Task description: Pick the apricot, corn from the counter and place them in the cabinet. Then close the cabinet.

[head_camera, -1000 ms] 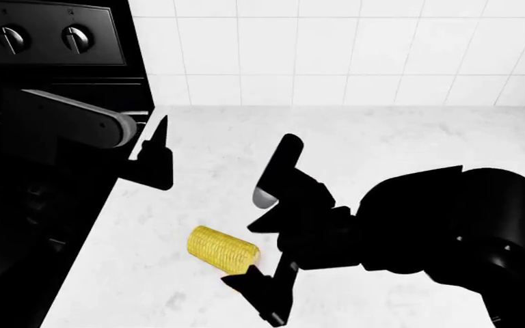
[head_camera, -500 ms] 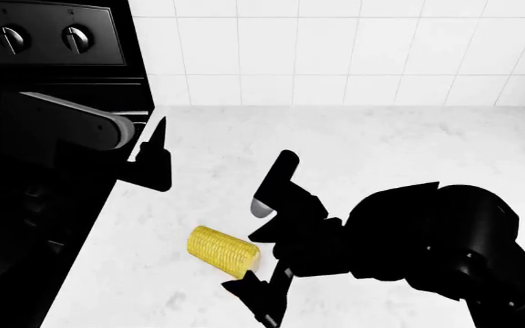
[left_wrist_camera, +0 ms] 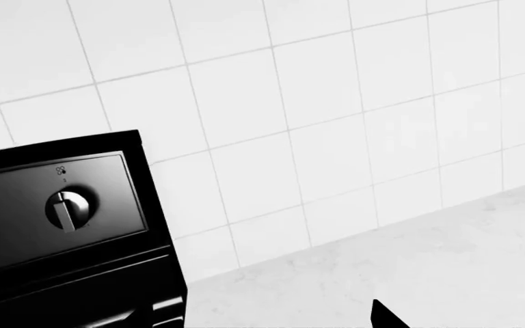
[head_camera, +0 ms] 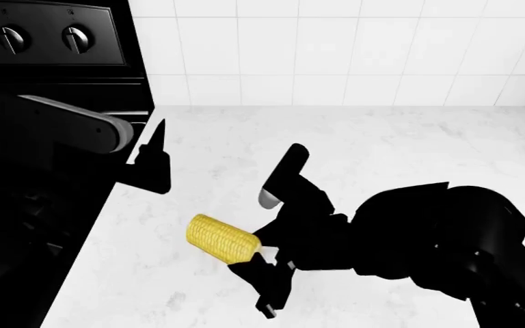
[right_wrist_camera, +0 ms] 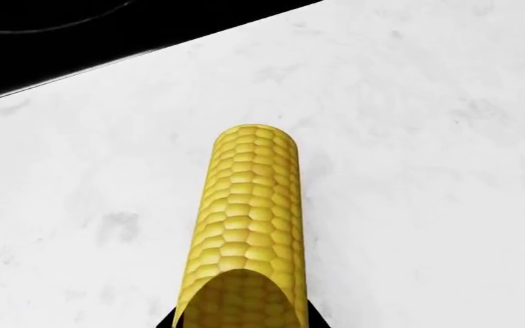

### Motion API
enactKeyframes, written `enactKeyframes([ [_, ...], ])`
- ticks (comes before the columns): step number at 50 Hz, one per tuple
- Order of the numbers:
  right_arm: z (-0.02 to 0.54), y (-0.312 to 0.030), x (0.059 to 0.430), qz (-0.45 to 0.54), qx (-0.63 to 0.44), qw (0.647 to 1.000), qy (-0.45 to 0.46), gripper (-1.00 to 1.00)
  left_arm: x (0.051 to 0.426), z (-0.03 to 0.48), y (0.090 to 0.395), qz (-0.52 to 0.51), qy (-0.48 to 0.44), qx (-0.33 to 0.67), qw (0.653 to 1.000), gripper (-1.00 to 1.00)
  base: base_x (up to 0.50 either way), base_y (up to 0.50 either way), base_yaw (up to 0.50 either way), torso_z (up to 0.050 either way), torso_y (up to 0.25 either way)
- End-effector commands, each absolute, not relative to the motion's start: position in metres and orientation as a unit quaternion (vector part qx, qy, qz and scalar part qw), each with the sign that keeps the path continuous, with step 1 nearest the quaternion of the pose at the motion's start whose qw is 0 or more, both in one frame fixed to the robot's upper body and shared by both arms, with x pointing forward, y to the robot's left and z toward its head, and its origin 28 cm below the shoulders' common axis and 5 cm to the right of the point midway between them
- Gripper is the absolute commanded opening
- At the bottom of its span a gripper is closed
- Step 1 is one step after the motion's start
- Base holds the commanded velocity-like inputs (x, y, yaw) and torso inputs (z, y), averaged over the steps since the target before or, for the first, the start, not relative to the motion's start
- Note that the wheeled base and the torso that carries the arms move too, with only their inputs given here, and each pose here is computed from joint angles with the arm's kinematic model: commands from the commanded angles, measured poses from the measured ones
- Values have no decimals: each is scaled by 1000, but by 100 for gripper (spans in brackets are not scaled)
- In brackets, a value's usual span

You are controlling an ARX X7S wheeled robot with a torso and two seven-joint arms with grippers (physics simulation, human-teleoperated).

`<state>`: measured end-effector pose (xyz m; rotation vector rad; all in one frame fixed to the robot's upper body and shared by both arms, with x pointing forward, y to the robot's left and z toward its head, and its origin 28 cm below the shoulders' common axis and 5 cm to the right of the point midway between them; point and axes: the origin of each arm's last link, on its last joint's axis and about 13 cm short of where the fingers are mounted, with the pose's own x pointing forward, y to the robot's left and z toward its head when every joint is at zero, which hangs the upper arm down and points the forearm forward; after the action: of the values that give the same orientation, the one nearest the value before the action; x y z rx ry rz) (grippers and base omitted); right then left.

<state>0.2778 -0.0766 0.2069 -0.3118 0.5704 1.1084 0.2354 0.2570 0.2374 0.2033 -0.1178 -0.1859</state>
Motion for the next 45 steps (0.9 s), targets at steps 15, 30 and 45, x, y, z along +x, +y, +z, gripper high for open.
enactKeyframes([
  [15, 290, -120, 249, 466, -101, 873, 106, -100, 235, 236, 256, -92, -58, 101, 989, 100, 0, 0, 0, 0, 0],
  [30, 336, -130, 247, 407, -111, 907, 15, -100, 233, 237, 257, -90, -59, 101, 989, 100, 0, 0, 0, 0, 0],
  [45, 385, -116, 243, 364, -110, 918, -108, -100, 232, 236, 256, -93, -58, 101, 989, 100, 0, 0, 0, 0, 0],
])
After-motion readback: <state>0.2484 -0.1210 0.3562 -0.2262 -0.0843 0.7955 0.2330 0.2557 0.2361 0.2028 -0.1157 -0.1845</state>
